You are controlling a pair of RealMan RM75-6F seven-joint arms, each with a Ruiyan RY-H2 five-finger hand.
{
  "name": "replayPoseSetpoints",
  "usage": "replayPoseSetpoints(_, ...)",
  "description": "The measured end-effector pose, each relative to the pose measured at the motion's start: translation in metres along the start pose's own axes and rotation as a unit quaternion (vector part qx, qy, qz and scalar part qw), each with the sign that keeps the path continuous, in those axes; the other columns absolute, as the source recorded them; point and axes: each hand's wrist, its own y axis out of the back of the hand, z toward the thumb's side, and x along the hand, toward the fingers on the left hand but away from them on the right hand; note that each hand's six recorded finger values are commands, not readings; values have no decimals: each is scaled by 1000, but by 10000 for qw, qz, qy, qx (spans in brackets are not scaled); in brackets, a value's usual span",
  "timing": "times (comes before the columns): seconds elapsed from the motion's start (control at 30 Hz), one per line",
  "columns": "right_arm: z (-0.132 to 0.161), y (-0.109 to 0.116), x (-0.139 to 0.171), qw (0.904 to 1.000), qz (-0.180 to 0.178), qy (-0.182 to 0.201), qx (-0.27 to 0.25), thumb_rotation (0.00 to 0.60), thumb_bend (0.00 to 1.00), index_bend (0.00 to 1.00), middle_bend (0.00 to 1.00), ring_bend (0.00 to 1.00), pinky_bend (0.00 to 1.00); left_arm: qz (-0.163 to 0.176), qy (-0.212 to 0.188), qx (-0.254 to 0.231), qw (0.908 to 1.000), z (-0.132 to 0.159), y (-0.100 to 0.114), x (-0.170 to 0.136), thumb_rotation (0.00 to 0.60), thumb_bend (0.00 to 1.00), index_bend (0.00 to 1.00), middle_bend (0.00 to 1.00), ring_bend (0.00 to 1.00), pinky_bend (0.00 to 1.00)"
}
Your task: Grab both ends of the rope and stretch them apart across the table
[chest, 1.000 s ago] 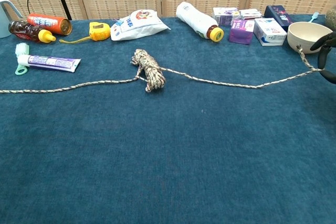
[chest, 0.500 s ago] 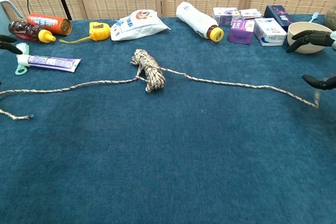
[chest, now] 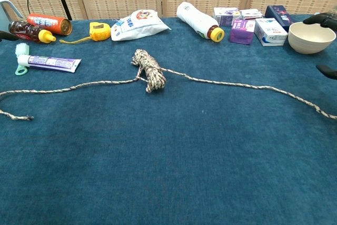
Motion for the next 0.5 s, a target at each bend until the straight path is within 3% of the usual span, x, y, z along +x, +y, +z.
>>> replayPoseSetpoints(0.27,-9,17,11,9994,-297,-142,56,600,465,334,145,74,0,301,359,-210,9987,-12,16,-38,600,233,148,0,0,0)
replayPoseSetpoints(0.5,-21,23,24,9985,-349,-335,248,600,464,374,166,100,0,455,564,-112,9973,-22,23,-75,600,233,212,1,0,0)
